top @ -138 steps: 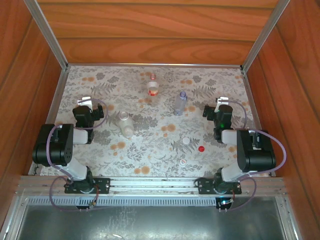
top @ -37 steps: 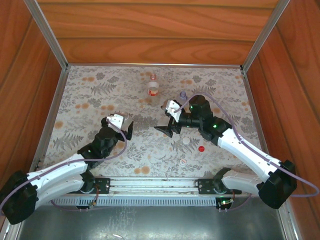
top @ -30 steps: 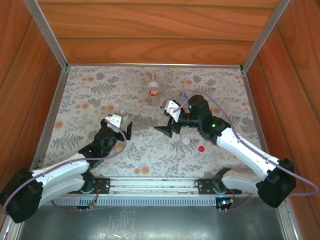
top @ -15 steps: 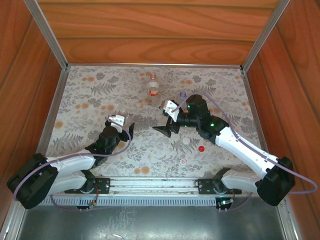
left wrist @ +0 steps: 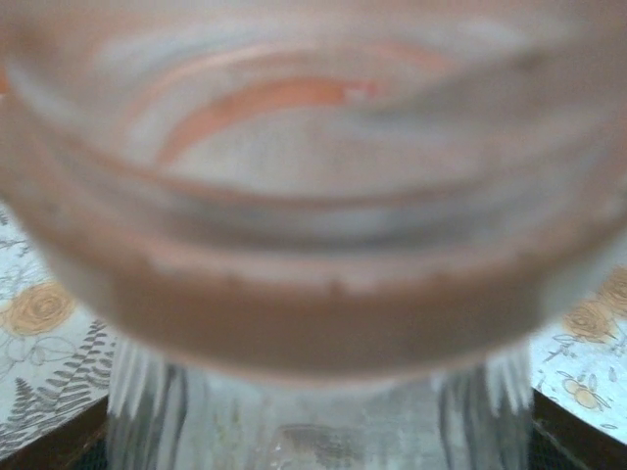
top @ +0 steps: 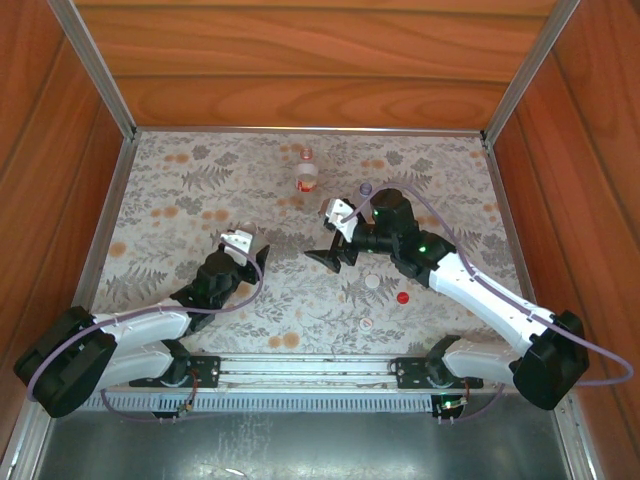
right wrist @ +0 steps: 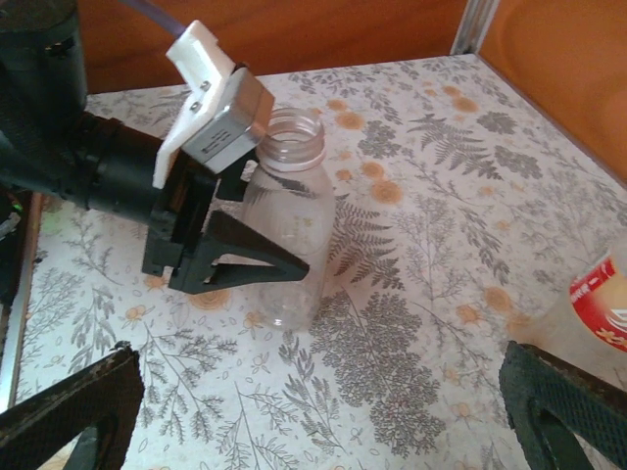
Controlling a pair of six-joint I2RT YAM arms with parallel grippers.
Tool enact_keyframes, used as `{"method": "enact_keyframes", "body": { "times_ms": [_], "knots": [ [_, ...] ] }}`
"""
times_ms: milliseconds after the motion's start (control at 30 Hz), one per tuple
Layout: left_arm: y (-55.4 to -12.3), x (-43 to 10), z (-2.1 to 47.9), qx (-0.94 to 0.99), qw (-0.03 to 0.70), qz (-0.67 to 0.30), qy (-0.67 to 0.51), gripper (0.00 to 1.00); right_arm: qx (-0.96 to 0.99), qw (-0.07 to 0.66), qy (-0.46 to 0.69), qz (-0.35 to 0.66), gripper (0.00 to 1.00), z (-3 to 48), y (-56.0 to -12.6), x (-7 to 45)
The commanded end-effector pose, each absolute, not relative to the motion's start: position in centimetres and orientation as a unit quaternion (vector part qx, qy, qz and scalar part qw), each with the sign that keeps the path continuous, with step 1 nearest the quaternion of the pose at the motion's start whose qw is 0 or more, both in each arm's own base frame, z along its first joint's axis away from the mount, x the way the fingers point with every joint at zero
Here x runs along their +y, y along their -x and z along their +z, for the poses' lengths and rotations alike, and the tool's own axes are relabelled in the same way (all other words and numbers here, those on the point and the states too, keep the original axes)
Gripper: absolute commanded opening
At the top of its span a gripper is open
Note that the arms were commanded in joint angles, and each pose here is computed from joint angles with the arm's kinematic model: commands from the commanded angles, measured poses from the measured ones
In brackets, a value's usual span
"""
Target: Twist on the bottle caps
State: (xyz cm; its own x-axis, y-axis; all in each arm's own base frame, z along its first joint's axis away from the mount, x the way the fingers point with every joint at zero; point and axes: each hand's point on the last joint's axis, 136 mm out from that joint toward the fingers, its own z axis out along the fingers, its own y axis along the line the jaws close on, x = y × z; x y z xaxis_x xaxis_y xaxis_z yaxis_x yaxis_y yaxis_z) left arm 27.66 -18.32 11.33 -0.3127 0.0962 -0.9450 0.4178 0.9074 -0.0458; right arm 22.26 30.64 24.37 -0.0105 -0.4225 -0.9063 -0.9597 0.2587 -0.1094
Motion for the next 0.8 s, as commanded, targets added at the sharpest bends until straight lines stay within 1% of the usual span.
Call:
{"method": "enact_keyframes", "body": {
  "times_ms": [0, 167, 367, 500, 633, 767],
  "knots": [
    [-28.1, -20.6, 13.2, 0.777, 0.571, -0.179, -0.193, 0.67, 0.661, 0.470, 0.513, 0.282, 1.00, 24.5, -22.3, 29.8],
    [-28.3, -24.2, 14.1, 0.763, 0.553, -0.227, -0.247, 0.67, 0.674, 0.468, 0.500, 0.277, 1.00, 23.9, -21.9, 28.9],
    [-28.8, -27.9, 14.3, 0.739, 0.534, -0.259, -0.318, 0.67, 0.685, 0.472, 0.480, 0.278, 1.00, 23.9, -21.2, 27.6],
    [-28.0, -30.6, 14.1, 0.714, 0.508, -0.303, -0.374, 0.67, 0.708, 0.451, 0.477, 0.259, 1.00, 22.9, -20.4, 26.1],
    [-27.0, -32.4, 13.4, 0.696, 0.478, -0.342, -0.412, 0.67, 0.744, 0.449, 0.439, 0.228, 1.00, 22.0, -20.7, 24.1],
    [-26.6, -33.2, 12.2, 0.692, 0.457, -0.356, -0.431, 0.67, 0.782, 0.441, 0.389, 0.205, 1.00, 21.1, -21.2, 22.4]
  ]
}}
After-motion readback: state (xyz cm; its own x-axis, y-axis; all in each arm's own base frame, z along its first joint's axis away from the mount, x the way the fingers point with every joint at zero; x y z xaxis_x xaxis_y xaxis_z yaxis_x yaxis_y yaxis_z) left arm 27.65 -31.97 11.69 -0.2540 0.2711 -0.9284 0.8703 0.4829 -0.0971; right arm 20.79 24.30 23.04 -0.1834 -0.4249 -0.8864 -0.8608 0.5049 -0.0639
